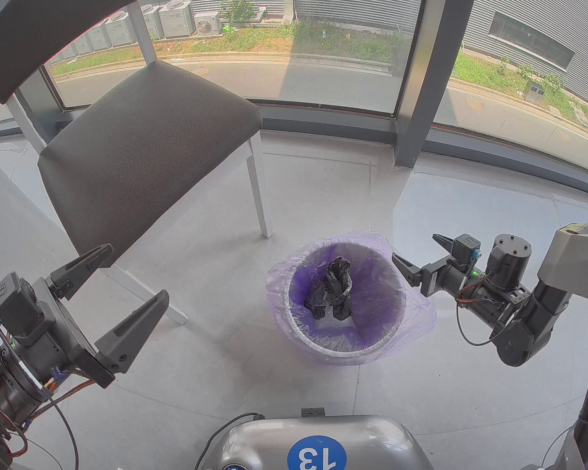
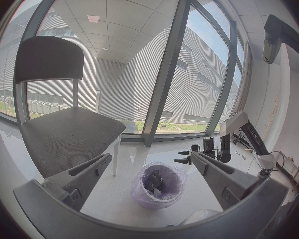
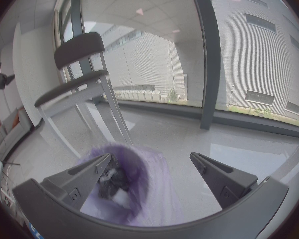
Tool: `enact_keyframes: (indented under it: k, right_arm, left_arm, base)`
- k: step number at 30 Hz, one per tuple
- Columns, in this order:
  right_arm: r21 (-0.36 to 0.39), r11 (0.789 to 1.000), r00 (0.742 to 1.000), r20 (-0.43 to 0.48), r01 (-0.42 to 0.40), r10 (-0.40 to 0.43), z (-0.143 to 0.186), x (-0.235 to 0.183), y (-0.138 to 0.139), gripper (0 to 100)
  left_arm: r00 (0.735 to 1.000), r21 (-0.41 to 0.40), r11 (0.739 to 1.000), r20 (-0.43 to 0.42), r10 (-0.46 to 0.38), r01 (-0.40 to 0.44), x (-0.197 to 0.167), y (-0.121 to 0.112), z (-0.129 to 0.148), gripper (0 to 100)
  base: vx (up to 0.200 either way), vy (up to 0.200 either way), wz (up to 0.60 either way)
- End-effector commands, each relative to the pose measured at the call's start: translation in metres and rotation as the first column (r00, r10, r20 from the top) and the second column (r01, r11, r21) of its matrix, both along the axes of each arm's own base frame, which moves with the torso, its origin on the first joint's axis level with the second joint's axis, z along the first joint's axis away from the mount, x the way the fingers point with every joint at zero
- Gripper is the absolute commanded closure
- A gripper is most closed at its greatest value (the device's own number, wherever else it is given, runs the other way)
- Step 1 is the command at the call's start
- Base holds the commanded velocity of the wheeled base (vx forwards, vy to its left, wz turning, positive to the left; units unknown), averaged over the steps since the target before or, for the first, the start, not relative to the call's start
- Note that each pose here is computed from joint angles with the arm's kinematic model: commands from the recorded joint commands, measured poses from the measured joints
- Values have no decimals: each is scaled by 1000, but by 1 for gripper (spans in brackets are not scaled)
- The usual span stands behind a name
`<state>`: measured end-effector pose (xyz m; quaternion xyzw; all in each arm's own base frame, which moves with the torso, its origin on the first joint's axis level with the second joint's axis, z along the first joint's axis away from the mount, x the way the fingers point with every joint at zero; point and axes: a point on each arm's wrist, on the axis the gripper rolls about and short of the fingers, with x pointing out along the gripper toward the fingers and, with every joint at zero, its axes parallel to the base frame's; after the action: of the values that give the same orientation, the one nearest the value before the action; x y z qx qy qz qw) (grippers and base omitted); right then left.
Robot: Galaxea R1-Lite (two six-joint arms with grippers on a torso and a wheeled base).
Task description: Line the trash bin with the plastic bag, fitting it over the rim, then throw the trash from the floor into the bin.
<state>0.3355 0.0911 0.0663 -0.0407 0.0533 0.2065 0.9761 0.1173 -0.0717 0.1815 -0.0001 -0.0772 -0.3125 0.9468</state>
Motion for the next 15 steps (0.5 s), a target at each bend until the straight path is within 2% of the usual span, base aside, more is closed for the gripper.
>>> enact_keyframes:
  k: [1,4,10,15]
  right_arm:
    - [-64,997,998,-36,39,-42,18,-16,-24,0]
    - [-85,996,997,-60,39,-44,13,-16,-25,0]
    - [-182,982,993,-97,44,-63,-6,-12,-36,0]
    - [-194,980,990,-119,51,-76,-15,-8,-40,0]
  left_arm:
    - [1000,2,1000,-4,0,0,1,0,-1,0]
    - [1000,1,1000,-5,0,0,1,0,-1,0]
    - [1000,2,1000,-7,0,0,0,0,-1,0]
    - [1000,1,1000,-5,0,0,0,0,-1,0]
  base:
    - [0,0,0]
    - [0,0,0]
    - [0,0,0]
    - [0,0,0]
